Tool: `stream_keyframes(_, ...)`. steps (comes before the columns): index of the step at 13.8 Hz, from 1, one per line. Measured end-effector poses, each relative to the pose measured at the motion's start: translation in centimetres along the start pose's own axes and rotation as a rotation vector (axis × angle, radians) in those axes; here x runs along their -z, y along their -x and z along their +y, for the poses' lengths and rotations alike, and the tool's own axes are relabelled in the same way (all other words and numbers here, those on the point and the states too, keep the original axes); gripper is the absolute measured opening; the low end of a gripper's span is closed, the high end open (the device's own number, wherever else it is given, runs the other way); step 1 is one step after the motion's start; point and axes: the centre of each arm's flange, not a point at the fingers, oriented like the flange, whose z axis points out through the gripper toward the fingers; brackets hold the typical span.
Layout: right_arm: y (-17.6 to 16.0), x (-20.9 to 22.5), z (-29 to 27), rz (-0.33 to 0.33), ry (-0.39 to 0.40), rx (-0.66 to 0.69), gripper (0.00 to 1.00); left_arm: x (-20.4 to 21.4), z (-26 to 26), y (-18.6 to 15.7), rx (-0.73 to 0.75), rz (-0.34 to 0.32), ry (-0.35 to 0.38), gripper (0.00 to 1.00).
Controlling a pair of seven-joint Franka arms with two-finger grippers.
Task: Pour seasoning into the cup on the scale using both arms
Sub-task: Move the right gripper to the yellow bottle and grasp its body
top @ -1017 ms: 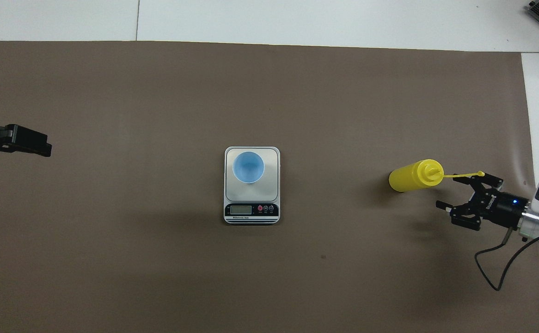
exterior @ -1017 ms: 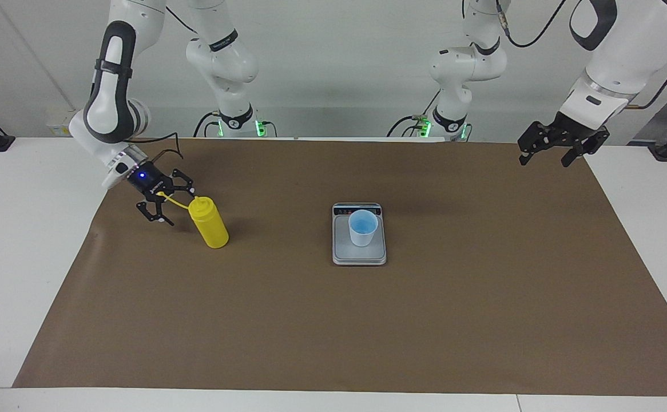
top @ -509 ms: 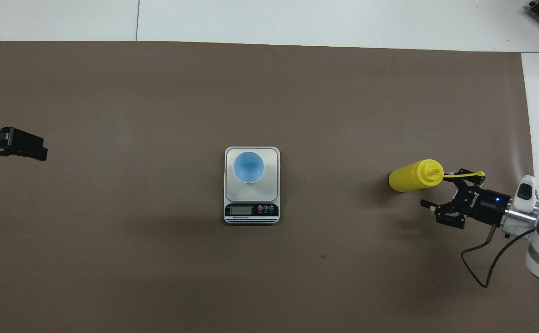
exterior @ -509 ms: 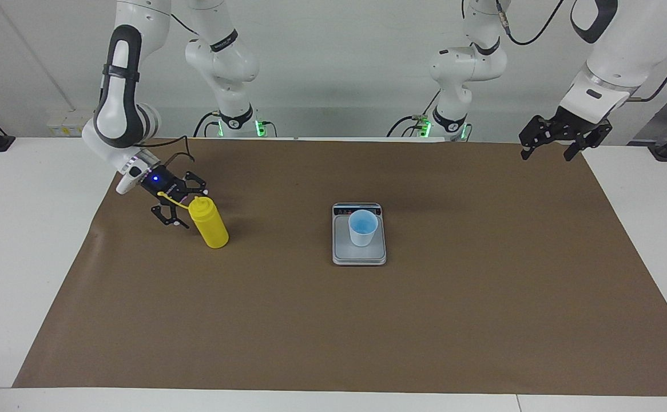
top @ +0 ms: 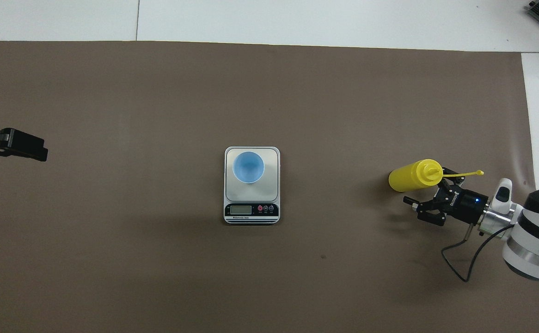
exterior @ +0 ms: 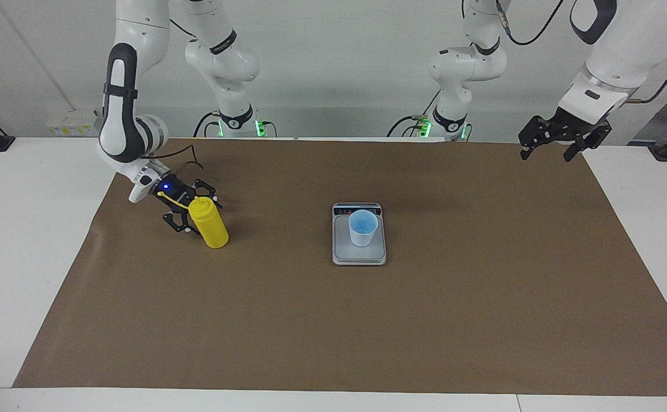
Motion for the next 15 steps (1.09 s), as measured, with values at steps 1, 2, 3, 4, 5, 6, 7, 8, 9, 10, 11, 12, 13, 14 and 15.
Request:
stream_keyframes(1, 0.4, -0.4, 0.0, 0.011, 0.002, 0.003, 1.00, 0.0, 0.0, 0.0, 0.000, -0.001, 0.000, 1.00)
stream_keyframes(2, 0.7, -0.7, 0.1, 0.016, 0.001, 0.005, 1.00, -0.1, 0.0, 0.0, 0.000, -0.002, 0.000, 1.00)
stream_keyframes(3, 0.8, -0.9, 0.2, 0.019, 0.001, 0.007, 1.00, -0.1, 0.0, 0.0, 0.000, -0.002, 0.000, 1.00)
stream_keyframes(4, 0.6, -1.0, 0.4, 0.021, 0.000, 0.012, 1.00, -0.1, 0.0, 0.0, 0.001, -0.002, 0.000, 1.00)
stream_keyframes(5, 0.3, -1.0, 0.7, 0.024, 0.002, 0.018, 1.00, -0.1, -0.1, 0.0, 0.001, -0.002, 0.000, 1.00)
stream_keyframes(6, -0.1, -1.0, 0.9, 0.026, 0.004, 0.025, 1.00, -0.1, -0.1, 0.0, 0.002, -0.002, 0.000, 1.00)
stream_keyframes(7, -0.3, -1.0, 1.1, 0.029, 0.006, 0.030, 1.00, -0.1, -0.2, 0.0, 0.004, -0.002, 0.000, 1.00)
stream_keyframes(8, -0.5, -1.0, 1.1, 0.030, 0.005, 0.034, 1.00, -0.1, -0.3, 0.0, 0.006, -0.002, 0.000, 1.00)
stream_keyframes(9, -0.6, -1.2, 1.1, 0.029, 0.002, 0.036, 1.00, -0.1, -0.4, 0.0, 0.007, -0.002, 0.000, 1.00)
stream_keyframes(10, -0.8, -1.5, 1.0, 0.027, -0.004, 0.040, 1.00, -0.1, -0.4, 0.0, 0.008, -0.002, 0.000, 1.00)
stream_keyframes(11, -0.9, -1.8, 0.8, 0.026, -0.011, 0.044, 1.00, -0.1, -0.4, 0.0, 0.008, -0.002, 0.000, 1.00)
stream_keyframes(12, -1.0, -2.2, 0.7, 0.024, -0.018, 0.048, 1.00, -0.1, -0.4, 0.0, 0.008, -0.002, 0.000, 1.00)
stream_keyframes(13, -1.1, -2.4, 0.7, 0.023, -0.022, 0.050, 1.00, -0.1, -0.4, 0.1, 0.008, -0.002, -0.001, 1.00)
stream_keyframes(14, -1.1, -2.5, 0.7, 0.023, -0.024, 0.051, 1.00, 0.0, -0.4, 0.1, 0.008, -0.001, -0.001, 1.00)
stream_keyframes(15, -1.1, -2.5, 0.7, 0.022, -0.025, 0.050, 1.00, 0.0, -0.5, 0.1, 0.008, -0.001, -0.001, 1.00)
